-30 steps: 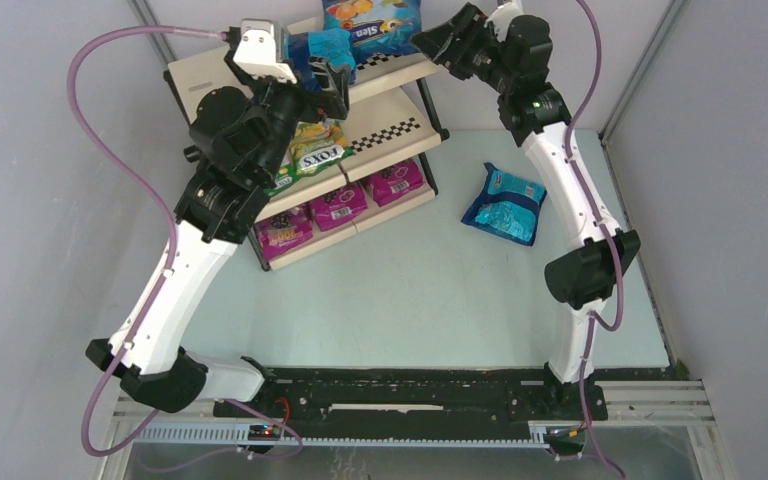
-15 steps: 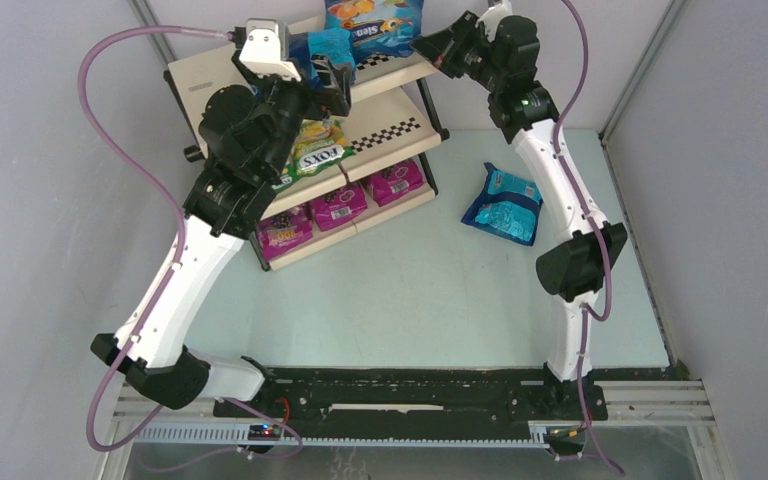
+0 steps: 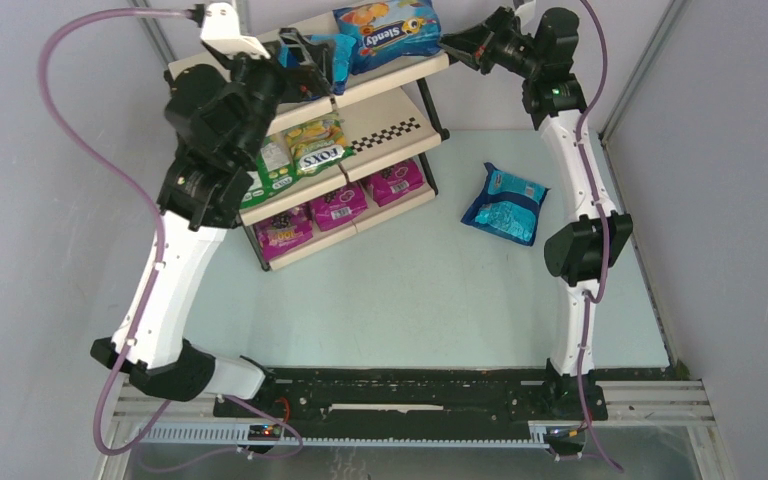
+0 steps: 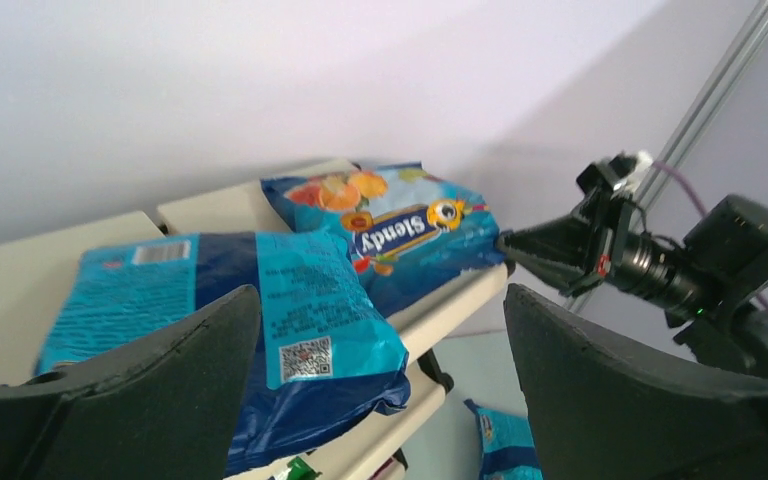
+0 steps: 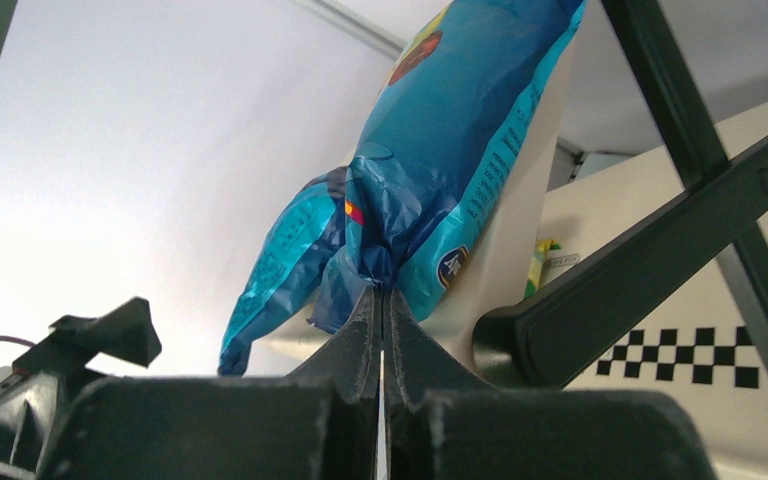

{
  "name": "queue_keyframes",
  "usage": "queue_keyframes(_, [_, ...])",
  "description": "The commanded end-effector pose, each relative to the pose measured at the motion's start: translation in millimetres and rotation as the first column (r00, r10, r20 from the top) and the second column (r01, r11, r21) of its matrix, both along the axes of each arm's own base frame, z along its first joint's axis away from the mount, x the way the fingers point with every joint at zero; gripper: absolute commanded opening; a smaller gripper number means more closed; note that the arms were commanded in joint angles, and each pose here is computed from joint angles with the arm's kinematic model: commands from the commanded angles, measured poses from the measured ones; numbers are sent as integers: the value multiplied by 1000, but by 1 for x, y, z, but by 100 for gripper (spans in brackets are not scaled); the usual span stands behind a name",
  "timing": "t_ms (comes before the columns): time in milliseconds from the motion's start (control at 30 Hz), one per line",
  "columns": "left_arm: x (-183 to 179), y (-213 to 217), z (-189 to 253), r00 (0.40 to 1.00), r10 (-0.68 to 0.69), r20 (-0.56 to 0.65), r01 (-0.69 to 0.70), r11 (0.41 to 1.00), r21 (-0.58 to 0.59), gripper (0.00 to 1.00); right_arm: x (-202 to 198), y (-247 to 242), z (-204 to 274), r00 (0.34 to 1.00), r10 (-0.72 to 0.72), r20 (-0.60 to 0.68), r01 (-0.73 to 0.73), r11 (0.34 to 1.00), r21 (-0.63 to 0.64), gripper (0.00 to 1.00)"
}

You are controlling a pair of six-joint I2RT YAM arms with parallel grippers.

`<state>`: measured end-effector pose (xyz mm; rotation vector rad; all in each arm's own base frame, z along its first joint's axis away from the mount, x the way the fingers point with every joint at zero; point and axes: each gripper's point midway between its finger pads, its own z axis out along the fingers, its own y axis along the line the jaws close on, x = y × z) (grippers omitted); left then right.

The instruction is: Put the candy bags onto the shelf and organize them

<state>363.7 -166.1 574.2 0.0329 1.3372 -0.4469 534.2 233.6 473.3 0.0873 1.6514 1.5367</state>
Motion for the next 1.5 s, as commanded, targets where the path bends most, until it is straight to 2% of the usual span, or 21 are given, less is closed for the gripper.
queue_keyframes(0, [-23,17,32,998,5,56,-5,1000,-4,96,-32,-3,30,990,125,61,-127,991,32,0])
queue_keyframes(167, [-11,50,13,982,187,1,-187,982,41,100,-38,-7,35,989,124,86,-125,992,8,0])
queue_keyframes(200, [-9,58,9,976,217,-19,-216,976,36,100,-37,-10,35,990,112,84,-113,994,5,4])
queue_keyframes(267, [-8,72,3,966,254,-56,-254,967,12,100,-37,-15,38,991,95,90,-95,995,-1,28])
queue_keyframes(333, [-6,82,-2,958,274,-82,-275,961,-3,100,-41,-17,40,990,98,97,-97,995,-7,46])
queue_keyframes(400, [-6,95,-5,947,306,-99,-309,951,-11,100,-46,-18,41,989,103,105,-101,995,-26,56])
queue_keyframes(600, [10,129,-31,914,342,-219,-366,927,-78,100,-82,-25,41,989,78,124,-67,994,-90,65])
queue_keyframes(800, [35,119,-61,922,247,-299,-286,953,-96,100,-125,-33,31,988,50,148,-32,992,-121,67])
queue_keyframes(867, [43,115,-73,920,230,-319,-271,958,-92,97,-141,-36,26,987,48,154,-30,992,-120,67])
queue_keyframes(1000, [48,103,-86,929,174,-327,-217,971,-98,83,-166,-45,17,987,24,160,-3,991,-132,67])
queue_keyframes(1100, [47,105,-91,928,180,-326,-223,970,-99,72,-183,-52,11,986,12,165,10,991,-133,68])
queue_keyframes(1167, [44,102,-90,937,164,-307,-204,973,-105,59,-193,-58,9,986,2,170,22,990,-138,68])
queue_keyframes(1267, [39,105,-84,948,174,-265,-217,966,-143,28,-202,-68,-1,987,-29,161,53,988,-145,68])
queue_keyframes(1300, [36,110,-82,948,196,-251,-241,957,-161,20,-204,-71,-4,987,-40,157,64,987,-146,68])
queue_keyframes(1333, [33,117,-81,945,224,-237,-270,945,-184,17,-205,-73,-8,987,-50,151,73,986,-147,68])
queue_keyframes(1400, [19,132,-75,937,289,-198,-334,908,-253,2,-209,-76,-14,988,-62,140,84,984,-157,68])
queue_keyframes(1467, [6,145,-76,928,334,-167,-372,866,-335,0,-211,-78,-18,988,-72,135,95,980,-174,69])
